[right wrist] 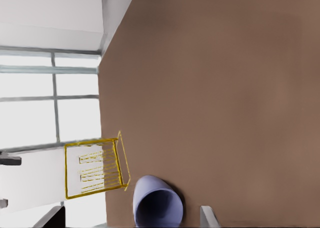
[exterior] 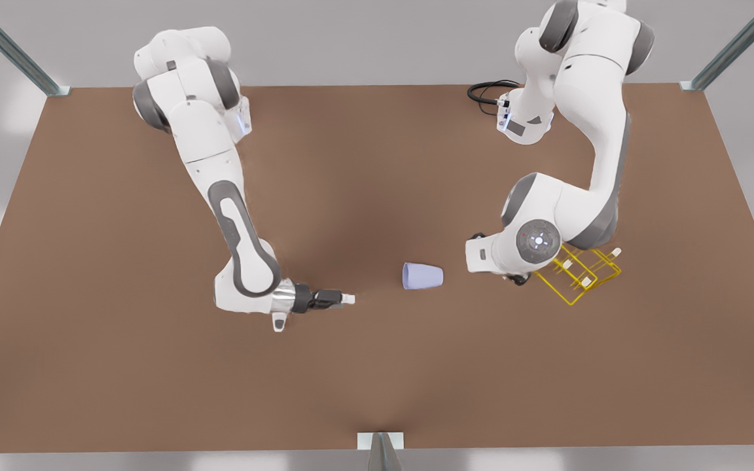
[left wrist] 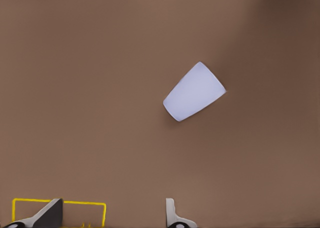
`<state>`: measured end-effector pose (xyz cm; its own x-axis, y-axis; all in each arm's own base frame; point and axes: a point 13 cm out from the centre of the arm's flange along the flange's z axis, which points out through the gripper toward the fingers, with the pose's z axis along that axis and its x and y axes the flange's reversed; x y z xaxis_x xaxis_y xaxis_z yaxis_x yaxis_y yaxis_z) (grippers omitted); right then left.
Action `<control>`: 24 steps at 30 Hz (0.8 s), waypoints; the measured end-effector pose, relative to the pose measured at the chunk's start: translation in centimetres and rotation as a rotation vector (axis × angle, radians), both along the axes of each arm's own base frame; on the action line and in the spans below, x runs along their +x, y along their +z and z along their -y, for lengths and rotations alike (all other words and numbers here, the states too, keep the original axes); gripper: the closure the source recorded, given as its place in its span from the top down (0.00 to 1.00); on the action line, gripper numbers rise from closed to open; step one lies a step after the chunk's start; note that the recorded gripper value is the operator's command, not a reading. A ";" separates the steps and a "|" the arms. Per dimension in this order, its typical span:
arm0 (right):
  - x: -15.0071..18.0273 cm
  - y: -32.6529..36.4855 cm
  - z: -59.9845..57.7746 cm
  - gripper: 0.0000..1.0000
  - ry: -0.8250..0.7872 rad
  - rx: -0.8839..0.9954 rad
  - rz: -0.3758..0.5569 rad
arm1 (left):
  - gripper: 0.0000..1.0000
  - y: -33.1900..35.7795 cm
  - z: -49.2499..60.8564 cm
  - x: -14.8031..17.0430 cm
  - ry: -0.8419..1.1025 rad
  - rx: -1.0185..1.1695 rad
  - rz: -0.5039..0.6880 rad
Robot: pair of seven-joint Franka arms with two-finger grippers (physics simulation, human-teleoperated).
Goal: Place the cup on the cup holder
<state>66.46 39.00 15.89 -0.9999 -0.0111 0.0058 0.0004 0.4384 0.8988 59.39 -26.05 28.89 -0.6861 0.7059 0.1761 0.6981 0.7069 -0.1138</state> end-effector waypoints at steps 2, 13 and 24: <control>1.0 8.9 11.9 1.00 0.132 -0.193 0.155 | 1.00 -1.0 1.3 0.8 -0.120 -0.034 0.032; -6.3 30.0 39.1 1.00 0.321 -1.031 0.142 | 1.00 -8.5 12.2 -0.7 -0.674 -0.200 0.079; -6.0 33.5 41.0 1.00 0.173 -1.105 0.059 | 1.00 -14.5 12.9 1.0 -0.835 -0.229 0.115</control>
<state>60.44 -2.01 49.39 -0.9845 -0.1676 0.0510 -0.1672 0.9859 0.0121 60.41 -38.97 14.38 0.0661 0.9953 -0.0705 0.9936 -0.0722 -0.0873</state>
